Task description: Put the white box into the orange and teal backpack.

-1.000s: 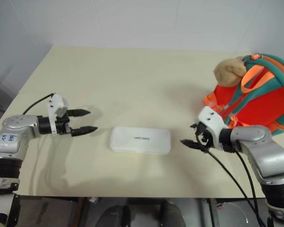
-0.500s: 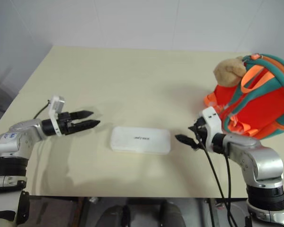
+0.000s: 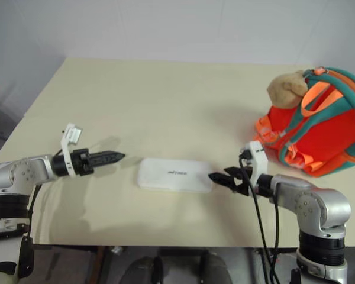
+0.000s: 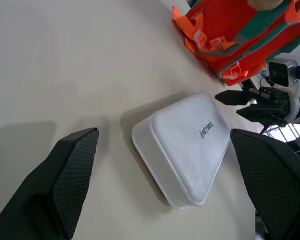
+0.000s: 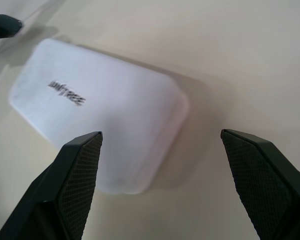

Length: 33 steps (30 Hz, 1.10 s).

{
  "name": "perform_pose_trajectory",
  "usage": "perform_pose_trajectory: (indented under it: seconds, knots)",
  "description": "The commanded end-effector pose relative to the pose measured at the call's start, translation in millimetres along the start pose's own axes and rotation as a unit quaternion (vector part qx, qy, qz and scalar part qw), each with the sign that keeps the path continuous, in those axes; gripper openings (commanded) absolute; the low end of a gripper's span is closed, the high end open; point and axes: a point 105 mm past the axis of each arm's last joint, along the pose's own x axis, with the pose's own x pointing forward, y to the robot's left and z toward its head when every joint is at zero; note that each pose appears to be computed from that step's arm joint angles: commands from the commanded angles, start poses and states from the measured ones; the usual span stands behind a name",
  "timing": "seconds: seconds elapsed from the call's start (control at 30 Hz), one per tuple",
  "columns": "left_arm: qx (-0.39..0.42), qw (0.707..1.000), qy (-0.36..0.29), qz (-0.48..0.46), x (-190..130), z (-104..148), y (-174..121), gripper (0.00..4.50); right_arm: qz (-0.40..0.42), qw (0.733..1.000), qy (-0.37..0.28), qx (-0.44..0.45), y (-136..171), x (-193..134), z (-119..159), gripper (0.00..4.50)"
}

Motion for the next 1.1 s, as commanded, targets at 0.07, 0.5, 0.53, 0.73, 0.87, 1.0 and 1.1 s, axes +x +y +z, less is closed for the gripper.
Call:
perform_pose_trajectory:
  seconds: [0.07,0.5,0.53,0.73,0.87,1.0,1.1]
  knots:
    - [0.021,1.0,-0.01,-0.017,-5.8,6.9,-10.0,4.49,0.026,1.0,-0.003,-0.005,13.3,8.4,1.5,4.5]
    - [-0.016,0.998,0.043,-0.046,-2.9,-11.8,-16.4,4.49,0.04,0.999,0.005,-0.001,13.5,12.7,-2.0,4.5]
    - [-0.02,0.998,0.045,-0.049,-2.0,-12.3,-17.0,4.49,0.042,0.999,0.007,-0.002,13.9,13.4,-3.0,4.5]
    - [-0.069,0.991,0.087,-0.074,6.6,-19.4,-21.3,4.49,0.049,0.999,0.015,-0.008,13.5,20.2,-4.4,4.5]
    - [-0.084,0.988,0.112,-0.064,8.2,-23.8,-15.4,4.49,0.05,0.999,0.015,-0.013,13.1,20.4,-3.1,4.5]
    - [-0.101,0.985,0.119,-0.071,10.9,-23.4,-13.8,4.49,0.048,0.999,0.013,-0.014,11.6,18.9,-2.0,4.5]
    - [-0.111,0.983,0.125,-0.078,13.3,-25.4,-13.8,4.49,0.047,0.999,0.014,-0.013,11.0,18.6,-3.7,4.5]
